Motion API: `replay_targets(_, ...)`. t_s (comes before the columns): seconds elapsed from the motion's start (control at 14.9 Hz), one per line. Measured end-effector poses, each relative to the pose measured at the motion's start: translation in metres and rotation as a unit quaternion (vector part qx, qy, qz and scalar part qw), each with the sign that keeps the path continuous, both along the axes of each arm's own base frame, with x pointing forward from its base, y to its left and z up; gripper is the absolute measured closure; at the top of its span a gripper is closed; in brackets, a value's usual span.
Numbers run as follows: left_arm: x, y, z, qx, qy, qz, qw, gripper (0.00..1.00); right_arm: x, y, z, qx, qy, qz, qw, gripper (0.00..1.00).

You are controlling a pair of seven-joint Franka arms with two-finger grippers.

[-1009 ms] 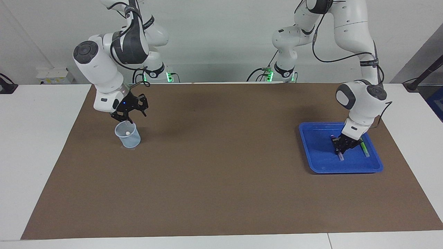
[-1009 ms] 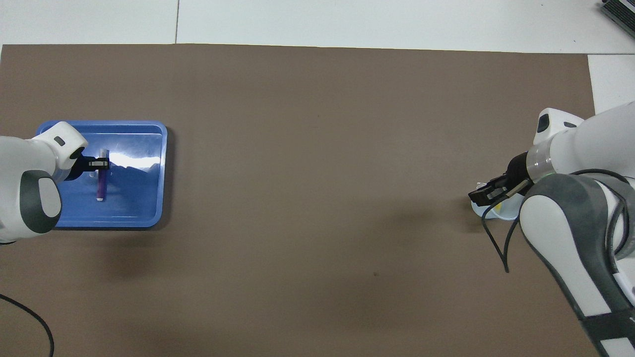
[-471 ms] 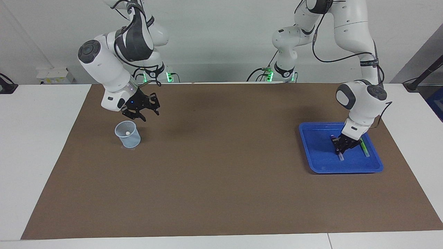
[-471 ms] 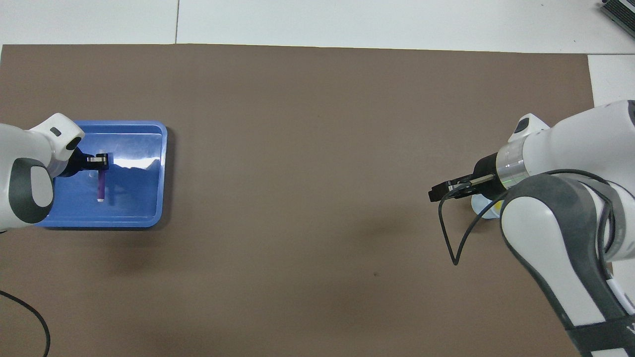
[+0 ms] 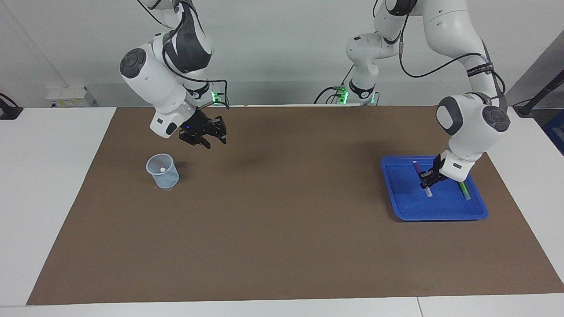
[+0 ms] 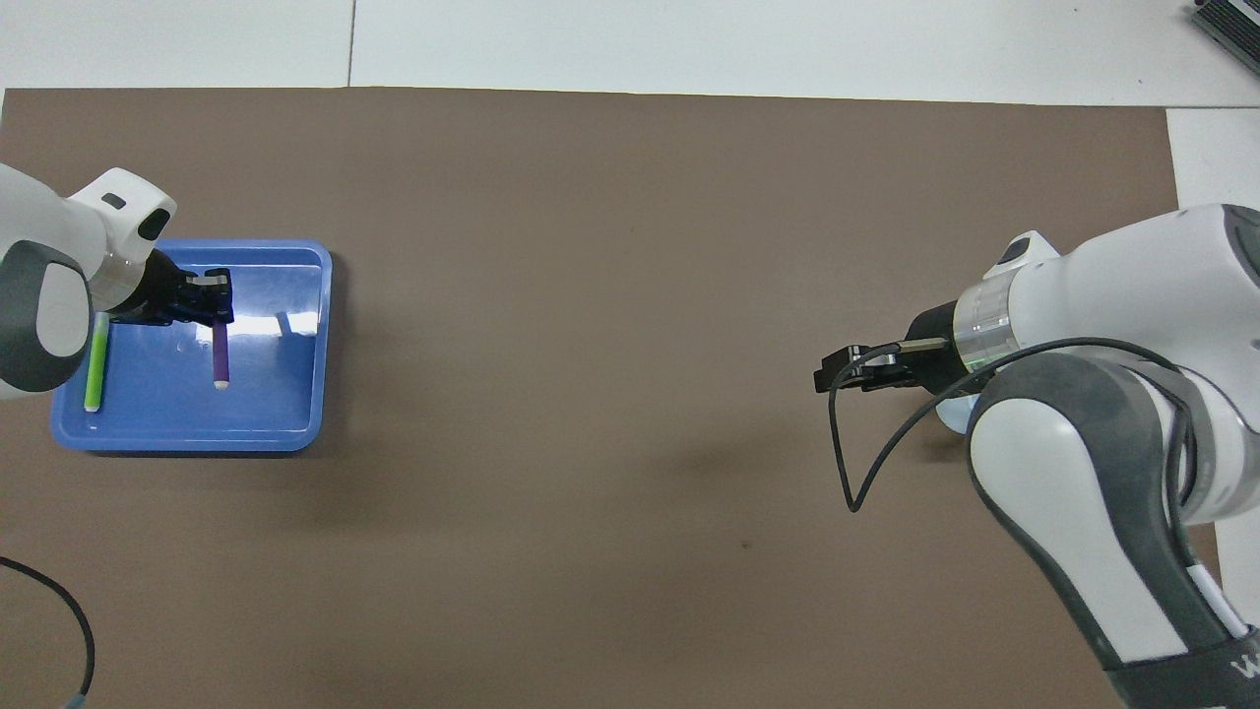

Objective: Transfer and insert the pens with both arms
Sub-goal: 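Grasp the purple pen with the left gripper while the right gripper returns, then lift the purple pen toward the right gripper and grasp it there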

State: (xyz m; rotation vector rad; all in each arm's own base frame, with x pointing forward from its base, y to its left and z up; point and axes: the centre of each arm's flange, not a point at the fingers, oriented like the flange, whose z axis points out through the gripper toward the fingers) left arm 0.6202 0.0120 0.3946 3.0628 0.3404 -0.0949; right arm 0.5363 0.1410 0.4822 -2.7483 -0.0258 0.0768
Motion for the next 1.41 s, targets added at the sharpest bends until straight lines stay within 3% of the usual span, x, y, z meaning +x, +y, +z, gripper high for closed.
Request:
replay_targets(0.2,-0.003,-0.025,0.032,-0.047,0.017,0.084,0.995,0.83,-0.008,0.067,0.006,0.036,-0.001,-0.072,0.997,0.43)
replay_targets(0.4,-0.011,-0.045,0.056,-0.093,0.037,0.181,0.978,0.83,-0.015,0.11,0.015,0.1,0.008,-0.14,0.985,0.43)
replay_targets(0.67,-0.021,-0.094,0.078,-0.123,0.072,0.301,0.943,0.83,-0.012,0.12,0.021,0.162,0.027,-0.207,0.964,0.4)
replay_targets(1.01,-0.028,-0.134,0.088,-0.154,0.121,0.409,0.891,0.83,-0.025,0.175,0.029,0.203,0.012,-0.289,0.936,0.39)
replay_targets(1.21,-0.032,-0.143,0.1,-0.164,0.14,0.461,0.861,0.83,-0.032,0.203,0.027,0.221,0.004,-0.312,0.924,0.4)
replay_targets(1.41,-0.04,-0.16,0.11,-0.163,0.153,0.493,0.841,0.83,-0.036,0.232,0.031,0.235,0.0,-0.309,0.922,0.4)
